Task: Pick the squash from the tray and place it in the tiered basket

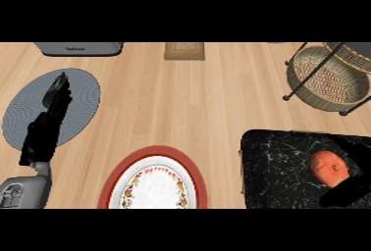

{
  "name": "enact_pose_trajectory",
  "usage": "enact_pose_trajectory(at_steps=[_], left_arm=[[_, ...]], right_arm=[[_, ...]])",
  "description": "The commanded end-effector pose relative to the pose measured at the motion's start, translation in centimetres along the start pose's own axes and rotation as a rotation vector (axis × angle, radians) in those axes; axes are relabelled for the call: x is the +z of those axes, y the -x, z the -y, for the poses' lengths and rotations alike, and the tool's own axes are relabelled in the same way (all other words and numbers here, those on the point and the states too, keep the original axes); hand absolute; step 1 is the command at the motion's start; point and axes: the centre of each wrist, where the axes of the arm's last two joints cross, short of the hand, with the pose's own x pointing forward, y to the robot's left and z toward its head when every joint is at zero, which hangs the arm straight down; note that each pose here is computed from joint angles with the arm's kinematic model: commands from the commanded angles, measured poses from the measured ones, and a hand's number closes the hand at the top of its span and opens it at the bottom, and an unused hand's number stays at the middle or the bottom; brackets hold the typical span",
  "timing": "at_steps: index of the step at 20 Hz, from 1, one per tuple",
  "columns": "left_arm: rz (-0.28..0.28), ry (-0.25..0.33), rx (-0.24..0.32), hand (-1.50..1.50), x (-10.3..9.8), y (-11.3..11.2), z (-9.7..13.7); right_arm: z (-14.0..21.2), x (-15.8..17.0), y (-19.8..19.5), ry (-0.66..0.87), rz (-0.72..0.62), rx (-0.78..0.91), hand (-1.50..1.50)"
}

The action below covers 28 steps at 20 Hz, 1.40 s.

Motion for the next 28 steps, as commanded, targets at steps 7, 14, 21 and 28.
enact_pose_trajectory(at_steps=[7,14,21,28], left_arm=[[0.009,0.003,0.000,0.00,0.1,0.4,0.2],[-0.002,0.003,-0.014,0.00,0.8,0.6,0.9],[0.006,-0.014,-0.009,0.00,-0.6,0.2,1.7],[0.043,0.052,0.006,0.00,-0.6,-0.9,1.6]], right_arm=[[-2.7,-1.2,-1.0,-0.161,0.082,0.160,1.50],[-1.4,0.2,-1.4,-0.074,0.120,0.086,1.50],[1.6,0.9,-0.3,0.023,0.142,-0.088,1.50],[-5.2,5.2,-20.6,0.359,0.322,-0.049,1.50]])
